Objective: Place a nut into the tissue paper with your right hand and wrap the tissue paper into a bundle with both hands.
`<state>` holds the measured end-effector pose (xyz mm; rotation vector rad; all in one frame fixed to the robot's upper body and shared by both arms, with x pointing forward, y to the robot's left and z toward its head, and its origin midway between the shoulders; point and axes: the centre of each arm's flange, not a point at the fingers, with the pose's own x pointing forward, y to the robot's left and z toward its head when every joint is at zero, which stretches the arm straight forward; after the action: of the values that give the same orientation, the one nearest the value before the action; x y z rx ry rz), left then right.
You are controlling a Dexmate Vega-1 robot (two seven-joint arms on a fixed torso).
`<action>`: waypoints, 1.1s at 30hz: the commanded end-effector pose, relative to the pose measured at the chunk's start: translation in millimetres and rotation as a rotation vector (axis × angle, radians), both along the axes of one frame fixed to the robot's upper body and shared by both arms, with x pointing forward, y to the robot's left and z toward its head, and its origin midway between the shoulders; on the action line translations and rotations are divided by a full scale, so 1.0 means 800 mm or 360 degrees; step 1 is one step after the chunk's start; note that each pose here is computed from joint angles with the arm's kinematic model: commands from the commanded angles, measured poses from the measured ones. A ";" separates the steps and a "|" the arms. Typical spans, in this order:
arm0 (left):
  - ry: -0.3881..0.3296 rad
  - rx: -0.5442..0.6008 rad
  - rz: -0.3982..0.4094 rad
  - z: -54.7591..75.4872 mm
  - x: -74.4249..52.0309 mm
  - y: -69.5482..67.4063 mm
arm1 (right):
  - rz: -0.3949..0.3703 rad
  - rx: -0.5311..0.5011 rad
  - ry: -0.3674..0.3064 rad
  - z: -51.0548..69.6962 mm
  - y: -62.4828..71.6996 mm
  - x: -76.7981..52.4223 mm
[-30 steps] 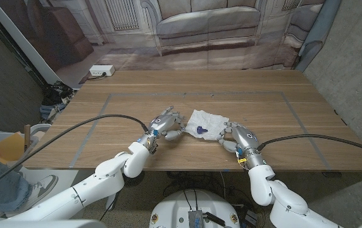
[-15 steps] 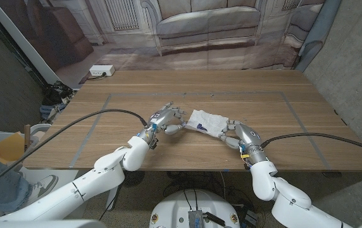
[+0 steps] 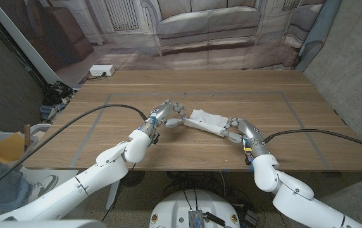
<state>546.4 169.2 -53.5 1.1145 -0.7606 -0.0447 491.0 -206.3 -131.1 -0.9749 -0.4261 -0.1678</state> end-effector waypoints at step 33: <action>0.0050 0.0082 0.0090 0.060 0.030 -0.042 | -0.0002 0.0052 0.0188 0.043 -0.011 0.036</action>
<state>566.0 142.6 -13.3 1.1352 -0.7046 -0.0509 512.2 -212.1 -102.8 -0.9526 -0.3618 -0.1467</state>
